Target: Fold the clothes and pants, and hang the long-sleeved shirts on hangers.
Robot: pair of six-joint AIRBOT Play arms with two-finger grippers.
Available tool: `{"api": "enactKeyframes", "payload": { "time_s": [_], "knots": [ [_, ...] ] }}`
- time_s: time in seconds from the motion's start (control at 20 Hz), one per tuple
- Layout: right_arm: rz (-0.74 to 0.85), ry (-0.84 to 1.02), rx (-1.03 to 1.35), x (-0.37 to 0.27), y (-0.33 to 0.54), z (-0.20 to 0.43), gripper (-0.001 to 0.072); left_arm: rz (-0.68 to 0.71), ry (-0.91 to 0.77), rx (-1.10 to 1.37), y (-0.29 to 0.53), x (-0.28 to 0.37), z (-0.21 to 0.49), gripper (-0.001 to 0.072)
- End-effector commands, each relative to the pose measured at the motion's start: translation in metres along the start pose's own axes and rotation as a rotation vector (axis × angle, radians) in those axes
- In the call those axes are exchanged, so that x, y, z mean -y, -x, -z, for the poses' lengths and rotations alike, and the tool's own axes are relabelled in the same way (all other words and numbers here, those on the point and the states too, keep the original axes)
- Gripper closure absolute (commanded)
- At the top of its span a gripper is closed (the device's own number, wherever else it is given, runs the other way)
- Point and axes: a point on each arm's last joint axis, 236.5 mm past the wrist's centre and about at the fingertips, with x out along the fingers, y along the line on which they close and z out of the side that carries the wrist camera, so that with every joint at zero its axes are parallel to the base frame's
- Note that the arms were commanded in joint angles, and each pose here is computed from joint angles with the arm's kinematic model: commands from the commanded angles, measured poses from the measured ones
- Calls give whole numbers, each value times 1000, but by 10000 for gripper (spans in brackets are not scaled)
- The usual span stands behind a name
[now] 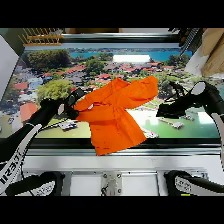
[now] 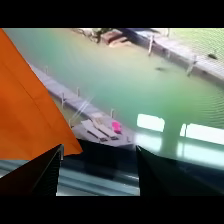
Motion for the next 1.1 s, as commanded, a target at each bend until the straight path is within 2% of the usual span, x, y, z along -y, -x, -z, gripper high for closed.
{"api": "enactKeyframes", "payload": {
  "time_s": [0.0, 0.05, 0.1, 0.2, 0.3, 0.7, 0.75, 0.8, 0.95, 1.05],
  "knots": [
    [-7, -26, -80, 4, -25, 27, 223, -28, 80, 44, 12, -12, -14, 395],
    [-34, -49, -83, 1, -39, 33, 222, -36, 86, 57, 16, -15, -18, 628],
    [-66, -78, -76, -4, -54, 37, 222, -42, 95, 68, 20, -18, -21, 692],
    [-116, -111, -69, -17, -79, 44, 222, -41, 115, 66, 22, -19, -22, 692],
    [-152, -65, -102, -35, -97, 54, 222, -39, 127, 62, 22, -19, -22, 692],
    [-125, 84, -131, -77, -133, 66, 234, 29, 183, 30, 22, -3, -15, 692],
    [-125, 83, -127, -77, -133, 65, 407, 43, 194, -1, 22, 1, -8, 692],
    [-122, 87, -120, -77, -132, 62, 689, 56, 214, -34, 25, 5, 0, 692],
    [-35, 177, -50, -61, -102, 22, 708, 88, 327, -82, 51, 16, 17, 693],
    [92, 253, 72, -41, -50, -36, 709, 207, 410, -6, 77, 56, 10, 693]
  ]
}}
